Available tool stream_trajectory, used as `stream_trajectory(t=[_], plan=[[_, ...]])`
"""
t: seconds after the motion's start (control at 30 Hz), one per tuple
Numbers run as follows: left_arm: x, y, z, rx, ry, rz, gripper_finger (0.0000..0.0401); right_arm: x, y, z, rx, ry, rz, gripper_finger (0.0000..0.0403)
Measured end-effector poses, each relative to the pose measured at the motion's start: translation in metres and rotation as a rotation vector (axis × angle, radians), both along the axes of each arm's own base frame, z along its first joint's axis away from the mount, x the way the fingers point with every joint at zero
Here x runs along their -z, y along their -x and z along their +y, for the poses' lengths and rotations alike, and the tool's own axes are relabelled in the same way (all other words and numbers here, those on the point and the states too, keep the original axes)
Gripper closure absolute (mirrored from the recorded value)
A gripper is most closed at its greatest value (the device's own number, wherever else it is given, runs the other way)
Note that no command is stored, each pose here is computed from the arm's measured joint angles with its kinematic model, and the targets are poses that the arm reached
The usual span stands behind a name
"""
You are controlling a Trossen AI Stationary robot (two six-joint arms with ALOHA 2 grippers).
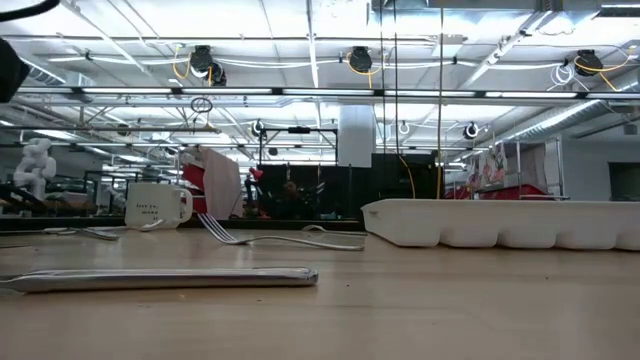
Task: Sort silverware
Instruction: Put the silver spoon into the silverware tray
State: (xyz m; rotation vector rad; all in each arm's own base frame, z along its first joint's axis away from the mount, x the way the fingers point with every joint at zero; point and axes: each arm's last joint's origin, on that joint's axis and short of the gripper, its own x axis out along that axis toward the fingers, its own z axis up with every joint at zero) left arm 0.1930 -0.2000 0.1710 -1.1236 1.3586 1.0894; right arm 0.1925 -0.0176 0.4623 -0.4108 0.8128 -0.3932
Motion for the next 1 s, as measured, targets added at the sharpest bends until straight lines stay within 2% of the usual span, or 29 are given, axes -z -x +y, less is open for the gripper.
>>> stream_trajectory(t=[0.5,0.7,0.9,1.0], plan=[[0.018,0.01,0.0,0.067,0.023,0.084,0.021,0.0,0.0,0.0,0.028,-0.033,-0.022,0.0264],[0.03,0.008,-0.001,0.093,0.089,0.017,0.021,0.001,0.0,0.001,-0.004,-0.068,-0.022,0.0264],[0.036,0.012,0.002,0.096,0.102,0.021,0.021,0.001,0.0,0.001,-0.001,-0.071,-0.025,0.0264],[0.043,0.015,0.006,0.095,0.111,0.025,0.0226,0.001,0.0,0.001,0.014,-0.086,-0.036,0.0264]])
